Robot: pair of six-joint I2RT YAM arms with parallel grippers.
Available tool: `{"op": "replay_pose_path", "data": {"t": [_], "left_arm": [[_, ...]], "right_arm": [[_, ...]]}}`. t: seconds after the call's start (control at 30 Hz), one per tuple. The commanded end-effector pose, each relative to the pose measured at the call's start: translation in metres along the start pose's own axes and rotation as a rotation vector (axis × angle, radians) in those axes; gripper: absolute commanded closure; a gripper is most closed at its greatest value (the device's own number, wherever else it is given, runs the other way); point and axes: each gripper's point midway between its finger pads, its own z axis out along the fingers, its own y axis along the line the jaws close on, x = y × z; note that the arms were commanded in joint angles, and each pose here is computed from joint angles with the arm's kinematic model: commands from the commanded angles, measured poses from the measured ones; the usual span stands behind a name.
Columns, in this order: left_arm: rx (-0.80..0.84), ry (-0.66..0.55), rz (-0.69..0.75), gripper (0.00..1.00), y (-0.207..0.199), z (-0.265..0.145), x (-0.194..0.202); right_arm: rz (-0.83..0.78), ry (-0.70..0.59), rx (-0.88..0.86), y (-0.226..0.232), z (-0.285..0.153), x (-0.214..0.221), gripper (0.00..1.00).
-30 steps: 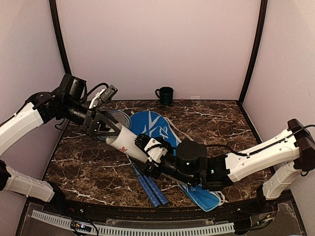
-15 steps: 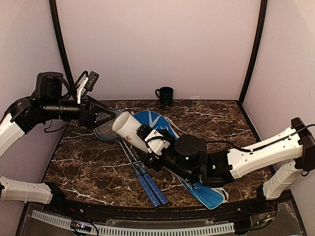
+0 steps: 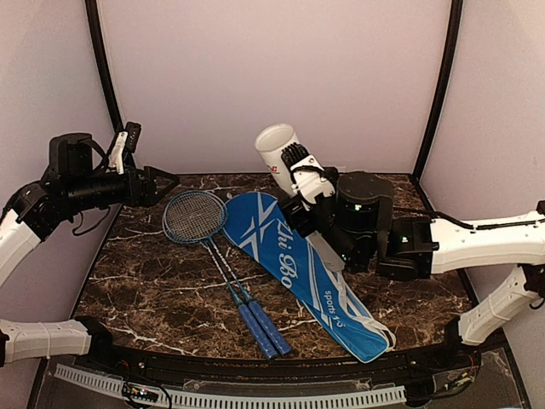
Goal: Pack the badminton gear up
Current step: Press the tube cap onto the shuttle tube.
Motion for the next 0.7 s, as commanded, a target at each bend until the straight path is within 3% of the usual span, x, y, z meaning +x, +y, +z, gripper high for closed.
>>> {"op": "replay_pose_path", "data": {"t": [0.0,0.33,0.67], "left_arm": [[0.017,0.022,-0.035,0.03,0.006,0.010,0.013],[0.072,0.135,-0.083,0.03,0.015,0.036,0.051],[0.101,0.188,-0.080,0.03,0.021,0.048,0.076]], "right_arm": [[-0.029,0.089,0.176,-0.061,0.004,0.009,0.31],[0.044,0.382,0.362,-0.183,0.012,0.122,0.31],[0.108,0.649,0.374,-0.233,0.033,0.232,0.32]]}}
